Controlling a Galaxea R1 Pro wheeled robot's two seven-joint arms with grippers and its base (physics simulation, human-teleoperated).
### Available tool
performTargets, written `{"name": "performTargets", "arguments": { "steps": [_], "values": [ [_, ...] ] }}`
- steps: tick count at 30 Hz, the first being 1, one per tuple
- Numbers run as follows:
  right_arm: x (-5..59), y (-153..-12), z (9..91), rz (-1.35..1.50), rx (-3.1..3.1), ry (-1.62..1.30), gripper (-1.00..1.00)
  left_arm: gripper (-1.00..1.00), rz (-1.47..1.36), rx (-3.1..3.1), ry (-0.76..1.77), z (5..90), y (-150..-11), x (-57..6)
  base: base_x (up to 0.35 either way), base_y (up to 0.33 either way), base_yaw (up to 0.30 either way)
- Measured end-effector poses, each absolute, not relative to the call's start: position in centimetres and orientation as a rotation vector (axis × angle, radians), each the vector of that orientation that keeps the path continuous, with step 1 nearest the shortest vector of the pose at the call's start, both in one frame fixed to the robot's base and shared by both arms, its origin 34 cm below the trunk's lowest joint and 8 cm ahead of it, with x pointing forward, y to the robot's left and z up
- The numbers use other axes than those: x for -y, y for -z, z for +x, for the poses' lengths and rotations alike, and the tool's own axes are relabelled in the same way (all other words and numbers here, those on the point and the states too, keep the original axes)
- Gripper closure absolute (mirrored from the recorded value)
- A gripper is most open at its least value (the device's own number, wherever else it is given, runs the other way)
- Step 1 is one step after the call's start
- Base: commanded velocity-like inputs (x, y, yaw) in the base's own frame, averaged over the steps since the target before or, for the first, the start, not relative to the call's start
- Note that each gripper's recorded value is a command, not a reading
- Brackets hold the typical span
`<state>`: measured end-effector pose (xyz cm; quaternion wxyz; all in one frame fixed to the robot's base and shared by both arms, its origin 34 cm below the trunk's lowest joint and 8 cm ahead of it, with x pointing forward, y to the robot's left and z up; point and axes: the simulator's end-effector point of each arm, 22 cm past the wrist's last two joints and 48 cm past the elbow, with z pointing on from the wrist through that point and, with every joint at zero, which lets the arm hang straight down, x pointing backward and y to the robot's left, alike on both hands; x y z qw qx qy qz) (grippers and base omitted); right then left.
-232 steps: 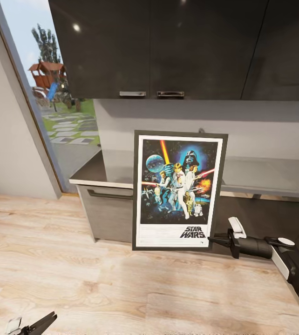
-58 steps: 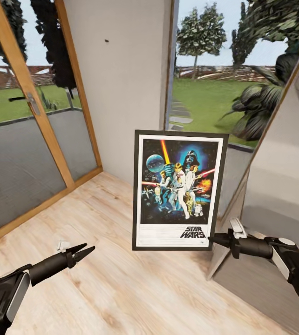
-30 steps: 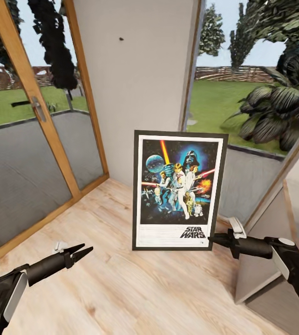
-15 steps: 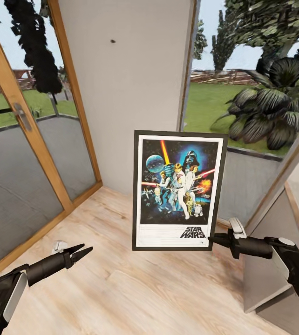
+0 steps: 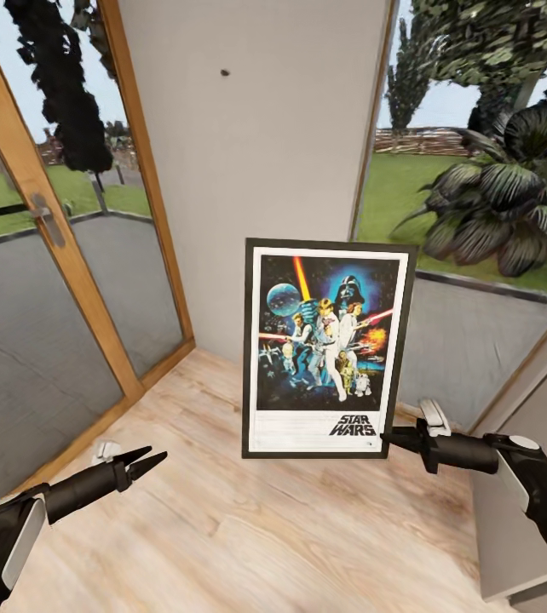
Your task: Pick up the poster from the kitchen countertop and hang it on one of the wall nails in the kitchen.
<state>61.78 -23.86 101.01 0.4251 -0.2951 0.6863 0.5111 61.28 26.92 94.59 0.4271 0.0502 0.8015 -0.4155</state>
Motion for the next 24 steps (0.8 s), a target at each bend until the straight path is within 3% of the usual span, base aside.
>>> {"name": "performTargets", "arguments": {
  "steps": [15, 24],
  "values": [
    [24.0, -101.0, 61.9, -0.737, -1.717, -1.271, 1.00, -1.00, 0.131, -2.008, 1.027, 61.3, -94.6, -27.4, 0.194, 0.306, 0.000],
    [26.6, -107.6, 66.3, -0.614, -1.652, -1.151, 1.00, -1.00, 0.195, -2.115, 0.941, 59.8, -91.1, -28.9, 0.178, 0.292, 0.000]
  ]
}}
